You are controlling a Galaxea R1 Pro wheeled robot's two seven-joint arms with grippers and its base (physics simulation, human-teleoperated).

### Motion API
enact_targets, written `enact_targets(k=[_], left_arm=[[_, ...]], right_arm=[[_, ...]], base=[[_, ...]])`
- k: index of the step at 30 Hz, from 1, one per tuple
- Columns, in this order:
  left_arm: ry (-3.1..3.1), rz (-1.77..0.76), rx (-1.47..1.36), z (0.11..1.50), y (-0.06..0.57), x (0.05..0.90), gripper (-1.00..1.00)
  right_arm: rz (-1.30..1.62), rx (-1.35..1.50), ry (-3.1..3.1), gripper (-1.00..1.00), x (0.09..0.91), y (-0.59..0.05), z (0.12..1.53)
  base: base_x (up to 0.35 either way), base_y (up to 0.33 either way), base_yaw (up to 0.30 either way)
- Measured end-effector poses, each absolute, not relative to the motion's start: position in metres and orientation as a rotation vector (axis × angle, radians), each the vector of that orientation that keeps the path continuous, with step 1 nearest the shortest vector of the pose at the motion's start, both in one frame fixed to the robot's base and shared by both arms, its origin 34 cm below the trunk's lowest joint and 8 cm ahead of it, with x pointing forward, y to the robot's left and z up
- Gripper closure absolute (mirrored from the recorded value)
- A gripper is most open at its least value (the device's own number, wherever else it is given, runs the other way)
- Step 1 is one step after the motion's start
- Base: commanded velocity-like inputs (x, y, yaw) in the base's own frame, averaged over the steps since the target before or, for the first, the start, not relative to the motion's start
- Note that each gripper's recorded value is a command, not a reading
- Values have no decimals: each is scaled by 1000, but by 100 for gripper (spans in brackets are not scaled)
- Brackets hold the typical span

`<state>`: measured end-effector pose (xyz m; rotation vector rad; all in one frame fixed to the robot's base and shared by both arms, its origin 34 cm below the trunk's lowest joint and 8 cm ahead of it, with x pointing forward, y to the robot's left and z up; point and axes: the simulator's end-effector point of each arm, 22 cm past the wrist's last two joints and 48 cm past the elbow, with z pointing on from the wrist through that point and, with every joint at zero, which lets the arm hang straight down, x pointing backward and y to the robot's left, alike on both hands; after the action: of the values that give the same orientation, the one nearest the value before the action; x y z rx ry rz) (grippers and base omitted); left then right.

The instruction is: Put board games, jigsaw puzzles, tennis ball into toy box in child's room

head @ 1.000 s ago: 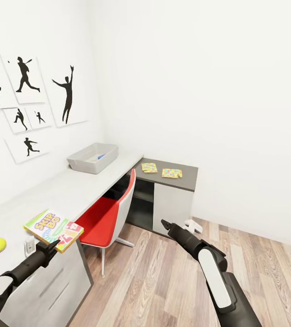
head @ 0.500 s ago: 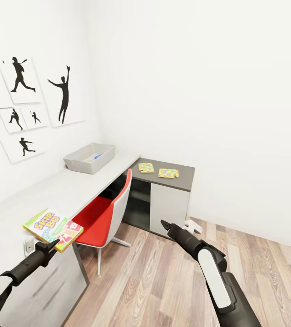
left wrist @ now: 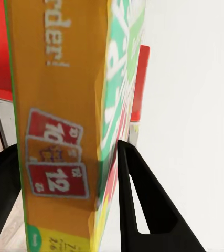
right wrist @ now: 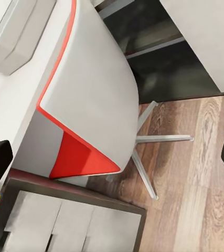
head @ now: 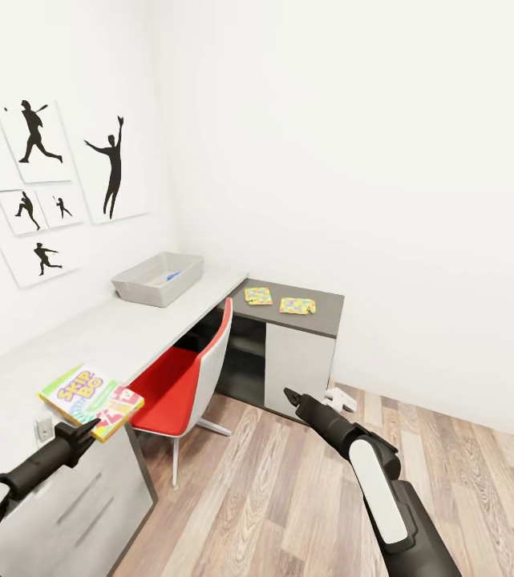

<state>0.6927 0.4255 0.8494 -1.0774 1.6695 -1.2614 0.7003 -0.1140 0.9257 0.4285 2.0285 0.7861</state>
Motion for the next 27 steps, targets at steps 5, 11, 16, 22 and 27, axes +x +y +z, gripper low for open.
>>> enact_targets(k=[5, 11, 16, 22, 27], left_arm=[[1684, -1312, -1045, 871, 430, 693, 100], [1707, -1363, -994, 898, 432, 693, 100], [1725, -1391, -983, 908, 433, 689, 100], [1675, -1434, -931, 931, 441, 688, 100], [1677, -1482, -817, 952, 433, 685, 100]], right_arm=[[788, 428, 2028, -100, 700, -113, 926], [792, 410, 2033, -100, 699, -107, 926], [792, 396, 2032, -100, 698, -102, 927], [794, 392, 2030, -100, 698, -101, 928], [795, 388, 2024, -100, 698, -100, 932]], base=[[0, 0, 0], [0, 0, 0], [0, 0, 0], [0, 0, 0], [0, 0, 0]])
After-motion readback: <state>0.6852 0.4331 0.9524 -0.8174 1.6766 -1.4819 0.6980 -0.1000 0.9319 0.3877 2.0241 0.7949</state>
